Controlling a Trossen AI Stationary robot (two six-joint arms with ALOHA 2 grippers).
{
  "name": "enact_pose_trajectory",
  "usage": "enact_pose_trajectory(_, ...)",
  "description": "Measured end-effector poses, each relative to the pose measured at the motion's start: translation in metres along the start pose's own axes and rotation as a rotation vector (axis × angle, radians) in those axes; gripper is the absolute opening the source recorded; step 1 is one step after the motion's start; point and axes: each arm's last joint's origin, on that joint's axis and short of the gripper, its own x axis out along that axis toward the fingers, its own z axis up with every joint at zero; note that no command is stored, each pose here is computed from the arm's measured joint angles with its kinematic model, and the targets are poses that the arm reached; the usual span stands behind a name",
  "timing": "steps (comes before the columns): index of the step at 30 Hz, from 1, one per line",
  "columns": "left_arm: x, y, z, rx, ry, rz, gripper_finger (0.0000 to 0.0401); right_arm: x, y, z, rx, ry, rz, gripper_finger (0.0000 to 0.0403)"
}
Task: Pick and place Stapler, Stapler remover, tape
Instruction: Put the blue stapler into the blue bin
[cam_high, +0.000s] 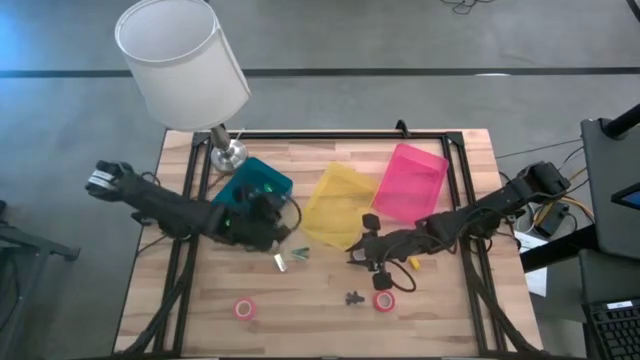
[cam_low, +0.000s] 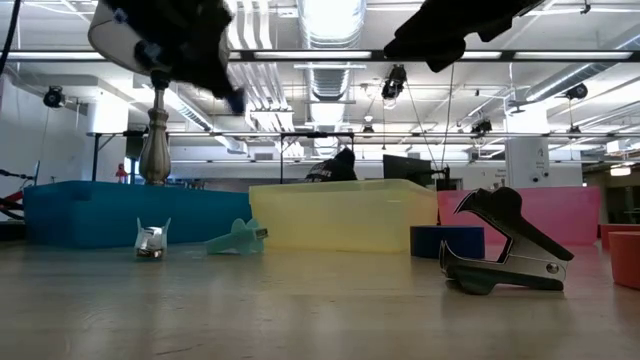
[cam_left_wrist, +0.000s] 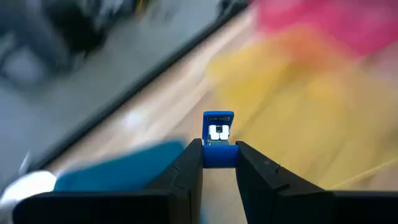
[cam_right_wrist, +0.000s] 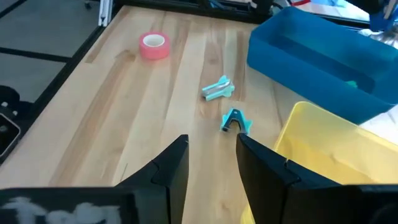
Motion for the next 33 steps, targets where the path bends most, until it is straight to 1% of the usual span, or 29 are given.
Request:
enact_pose_trajectory(3, 0.011, 0.022, -0.01, -0.042, 0.161, 0.06, 0.0081, 0.0, 0.0, 0.0, 0.001, -0.001, 0.003, 0.0135)
enact_pose_trajectory(8, 0.035, 0.042, -0.027, -0.114, 0.389, 0.049, 0.0081, 0.0, 0.0, 0.0, 0.001, -0.002, 0.005, 0.0131)
enact_pose_trajectory(10, 0.045, 0.05, -0.035, -0.132, 0.446, 0.075, 0.0081, 0.0, 0.0, 0.0, 0.001, -0.001, 0.006, 0.0128)
enact_pose_trajectory(13, 0.058, 0.06, -0.046, -0.155, 0.499, 0.125, 0.0081, 0.0, 0.0, 0.0, 0.001, -0.001, 0.006, 0.0124)
enact_pose_trajectory(18, 0.072, 0.073, -0.067, -0.192, 0.59, 0.152, 0.0081, 0.0, 0.0, 0.0, 0.001, 0.001, 0.008, 0.0125)
enact_pose_trajectory(22, 0.075, 0.08, -0.082, -0.191, 0.64, 0.171, 0.0098, 0.0, 0.0, 0.0, 0.0, 0.002, 0.008, 0.013)
enact_pose_trajectory(27, 0.076, 0.083, -0.09, -0.16, 0.627, 0.214, 0.0133, 0.0, 0.0, 0.0, 0.0, 0.002, 0.008, 0.0136)
enact_pose_trajectory(33, 0.078, 0.082, -0.09, -0.1, 0.605, 0.194, 0.0159, 0.0, 0.0, 0.0, 0.0, 0.003, 0.008, 0.0139)
